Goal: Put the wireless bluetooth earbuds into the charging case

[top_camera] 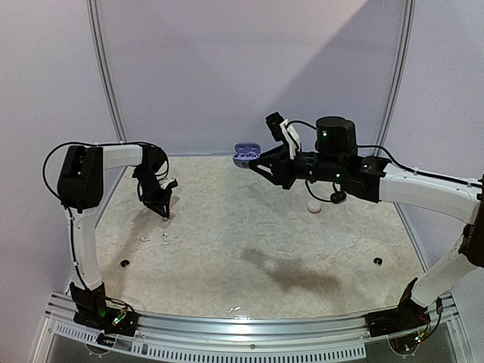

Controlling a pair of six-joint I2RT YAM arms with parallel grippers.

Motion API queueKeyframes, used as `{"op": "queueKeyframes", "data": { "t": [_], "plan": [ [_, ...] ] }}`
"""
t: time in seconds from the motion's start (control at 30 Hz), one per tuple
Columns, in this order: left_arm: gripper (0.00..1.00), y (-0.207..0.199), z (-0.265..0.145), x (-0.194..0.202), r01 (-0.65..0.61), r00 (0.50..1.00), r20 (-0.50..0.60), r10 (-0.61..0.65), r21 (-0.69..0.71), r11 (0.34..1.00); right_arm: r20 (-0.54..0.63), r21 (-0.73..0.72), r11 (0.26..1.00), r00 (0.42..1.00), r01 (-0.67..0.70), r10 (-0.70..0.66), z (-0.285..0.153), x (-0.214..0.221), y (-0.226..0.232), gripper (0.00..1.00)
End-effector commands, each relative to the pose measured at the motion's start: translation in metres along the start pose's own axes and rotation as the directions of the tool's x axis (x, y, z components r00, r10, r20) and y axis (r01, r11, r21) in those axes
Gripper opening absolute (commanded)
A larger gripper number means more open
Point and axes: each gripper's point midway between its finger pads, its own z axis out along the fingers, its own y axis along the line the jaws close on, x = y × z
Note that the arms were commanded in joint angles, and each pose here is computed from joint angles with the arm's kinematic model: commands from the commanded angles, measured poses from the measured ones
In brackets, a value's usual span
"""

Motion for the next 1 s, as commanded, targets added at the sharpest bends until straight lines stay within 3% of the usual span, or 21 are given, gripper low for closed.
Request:
{"op": "queueKeyframes", "data": {
  "t": [0.0,0.37,0.57,0.97],
  "plan": [
    [0.14,-0.016,-0.002,0.018,-0.027,0.999,-0.034,0.028,0.045,0.999,0.0,0.003,1.0,1.0,-0.001,0.001,-0.001,-0.003,-0.001,0.0],
    [0.11,-0.025,0.004,0.037,-0.035,0.995,-0.088,0.041,0.067,0.997,-0.002,-0.001,1.0,1.0,0.009,-0.009,0.0,-0.006,0.0,0.0],
    [0.02,-0.025,0.01,0.042,-0.039,0.993,-0.108,0.045,0.063,0.997,0.001,-0.001,1.0,1.0,0.013,-0.013,0.0,-0.007,0.0,0.0],
    [0.0,-0.031,-0.001,0.031,-0.093,0.994,-0.049,0.096,0.054,0.994,-0.002,-0.005,1.0,1.0,0.011,-0.011,0.001,-0.006,0.0,0.0]
  ]
}}
